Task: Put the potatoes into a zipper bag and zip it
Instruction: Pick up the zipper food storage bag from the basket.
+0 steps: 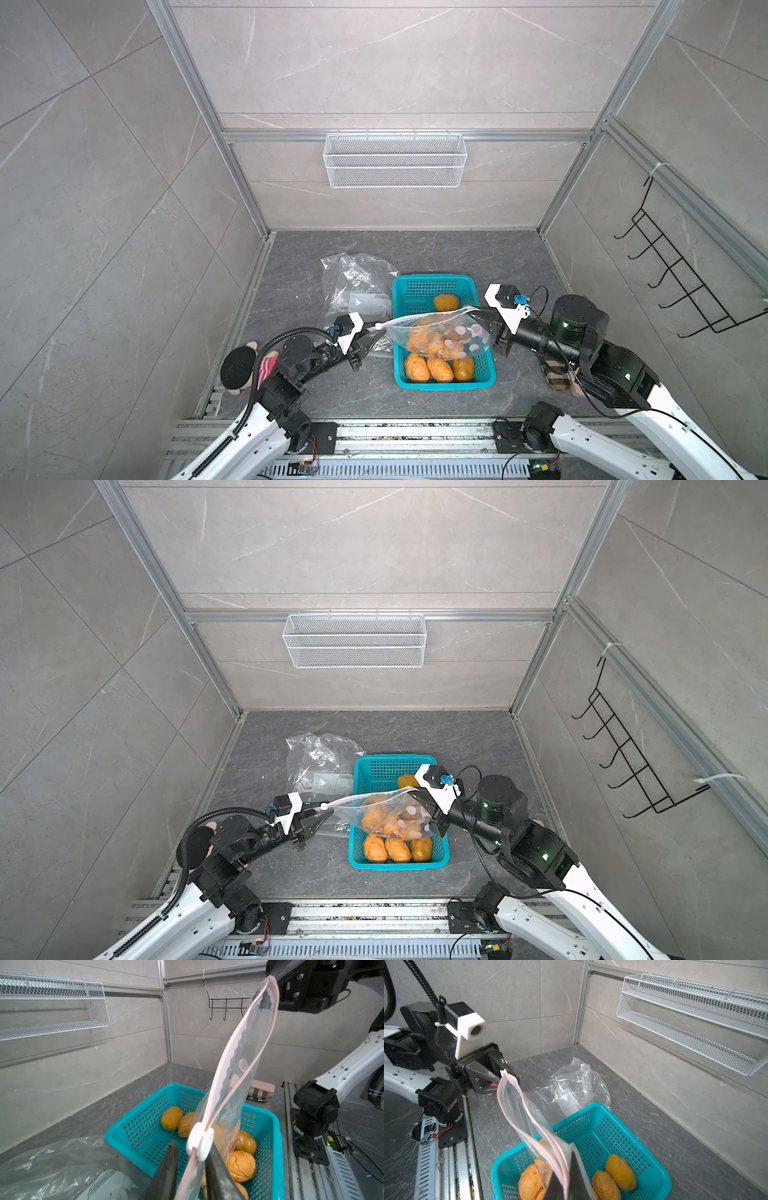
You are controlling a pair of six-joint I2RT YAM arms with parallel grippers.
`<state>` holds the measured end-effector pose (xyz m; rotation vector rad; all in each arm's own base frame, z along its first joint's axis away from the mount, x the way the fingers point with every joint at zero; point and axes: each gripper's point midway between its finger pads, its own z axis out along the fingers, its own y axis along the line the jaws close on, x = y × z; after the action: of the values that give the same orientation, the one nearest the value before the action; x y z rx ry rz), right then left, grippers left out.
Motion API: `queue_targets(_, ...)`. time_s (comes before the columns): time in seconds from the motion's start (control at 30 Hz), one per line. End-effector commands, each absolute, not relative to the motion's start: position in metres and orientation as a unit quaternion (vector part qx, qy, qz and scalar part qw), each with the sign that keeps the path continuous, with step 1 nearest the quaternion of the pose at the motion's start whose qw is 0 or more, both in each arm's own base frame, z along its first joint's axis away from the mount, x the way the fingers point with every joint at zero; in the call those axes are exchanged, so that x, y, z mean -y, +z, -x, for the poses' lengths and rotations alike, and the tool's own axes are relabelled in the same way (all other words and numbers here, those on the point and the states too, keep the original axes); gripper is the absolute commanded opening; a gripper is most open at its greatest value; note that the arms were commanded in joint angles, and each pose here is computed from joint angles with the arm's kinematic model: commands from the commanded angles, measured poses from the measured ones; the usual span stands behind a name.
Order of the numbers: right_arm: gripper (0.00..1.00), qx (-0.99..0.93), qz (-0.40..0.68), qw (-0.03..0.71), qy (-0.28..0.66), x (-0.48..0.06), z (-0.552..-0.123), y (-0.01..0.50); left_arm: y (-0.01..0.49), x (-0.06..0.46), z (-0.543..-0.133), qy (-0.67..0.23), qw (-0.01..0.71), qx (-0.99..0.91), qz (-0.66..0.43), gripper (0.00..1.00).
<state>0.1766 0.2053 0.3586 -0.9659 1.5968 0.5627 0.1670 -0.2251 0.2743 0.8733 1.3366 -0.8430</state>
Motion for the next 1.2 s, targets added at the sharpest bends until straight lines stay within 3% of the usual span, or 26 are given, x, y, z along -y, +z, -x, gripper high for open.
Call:
queue_targets(0.0,0.00,-0.674,0.409,0.569,0.234,-0.202,-0.176,0.368,0.300,0.224,-0.156,-0.376,0.640,-0.545,-0.389,0.25)
queue_targets(0.53,0.00,-0.679,0.402,0.573,0.222,-0.199,-0.180,0.372,0.285,0.216,-0.156,-0.369,0.634,-0.567,-0.376,0.26)
queue_targets(1.17,0.00,-0.685,0.403,0.568,0.214,-0.196,-0.180,0.366,0.285,0.211,-0.152,-0.369,0.644,-0.558,-0.371,0.10)
